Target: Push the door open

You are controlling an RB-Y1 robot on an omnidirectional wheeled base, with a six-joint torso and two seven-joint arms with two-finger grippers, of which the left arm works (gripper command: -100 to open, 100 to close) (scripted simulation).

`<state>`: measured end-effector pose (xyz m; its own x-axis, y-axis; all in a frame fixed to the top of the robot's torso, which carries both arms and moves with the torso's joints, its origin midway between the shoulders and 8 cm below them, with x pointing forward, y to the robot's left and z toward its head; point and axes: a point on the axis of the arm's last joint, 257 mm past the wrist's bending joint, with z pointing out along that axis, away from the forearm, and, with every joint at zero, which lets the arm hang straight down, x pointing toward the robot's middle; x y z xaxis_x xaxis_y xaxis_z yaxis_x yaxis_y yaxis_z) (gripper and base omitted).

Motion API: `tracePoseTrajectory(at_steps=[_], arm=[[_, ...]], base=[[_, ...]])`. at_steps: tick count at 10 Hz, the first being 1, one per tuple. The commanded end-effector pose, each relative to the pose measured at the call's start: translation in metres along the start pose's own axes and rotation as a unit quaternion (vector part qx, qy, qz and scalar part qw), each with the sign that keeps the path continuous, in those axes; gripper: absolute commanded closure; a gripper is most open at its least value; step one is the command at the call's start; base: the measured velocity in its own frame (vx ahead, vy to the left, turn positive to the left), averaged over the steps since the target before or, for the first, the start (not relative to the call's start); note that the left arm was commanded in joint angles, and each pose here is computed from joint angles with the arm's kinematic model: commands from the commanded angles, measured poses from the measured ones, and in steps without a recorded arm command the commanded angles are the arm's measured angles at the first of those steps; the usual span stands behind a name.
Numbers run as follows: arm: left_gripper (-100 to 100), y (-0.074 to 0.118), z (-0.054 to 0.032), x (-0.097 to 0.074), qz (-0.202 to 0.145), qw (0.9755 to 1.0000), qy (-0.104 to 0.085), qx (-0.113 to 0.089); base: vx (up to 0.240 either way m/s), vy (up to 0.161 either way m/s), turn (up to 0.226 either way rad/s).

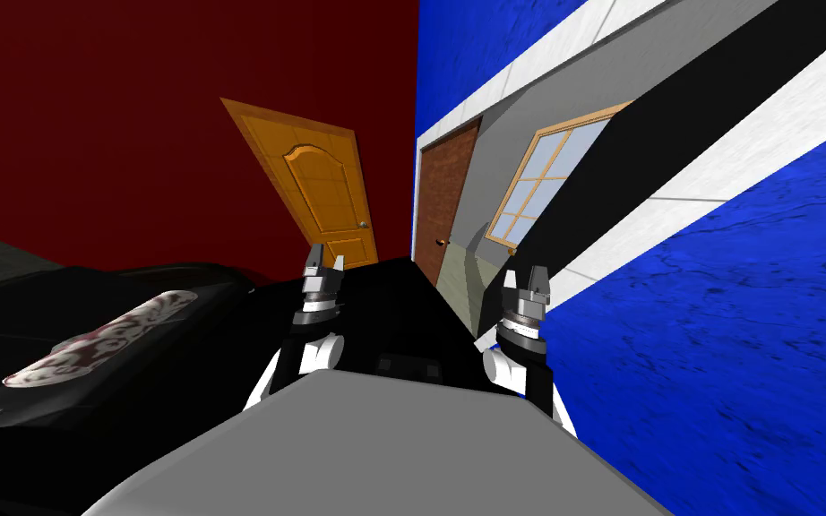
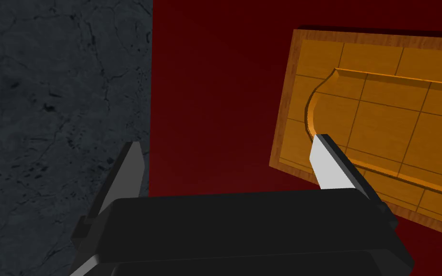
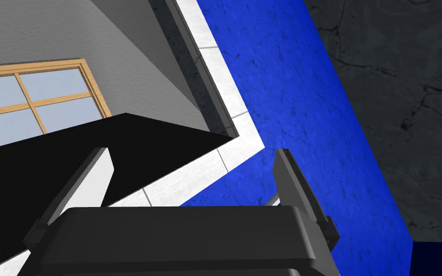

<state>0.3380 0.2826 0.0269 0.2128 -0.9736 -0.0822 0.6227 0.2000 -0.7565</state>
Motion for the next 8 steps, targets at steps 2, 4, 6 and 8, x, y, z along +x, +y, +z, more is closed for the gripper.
tracePoseTrajectory(at_steps=[2,4,6,8], arm=[[-100,0.016,-0.0023,0.01,-0.006,0.9998,0.015,-0.01],[-100,0.025,-0.0039,0.016,-0.01,0.9996,0.023,-0.016],[-100,0.038,-0.0064,0.025,-0.015,0.999,0.034,-0.024],[-100,0.051,-0.0094,0.033,-0.021,0.9983,0.044,-0.033]], base=[[0.119,-0.042,-0.08],[0.156,0.043,-0.041],[0.121,0.037,-0.065],[0.142,0.011,-0.07]])
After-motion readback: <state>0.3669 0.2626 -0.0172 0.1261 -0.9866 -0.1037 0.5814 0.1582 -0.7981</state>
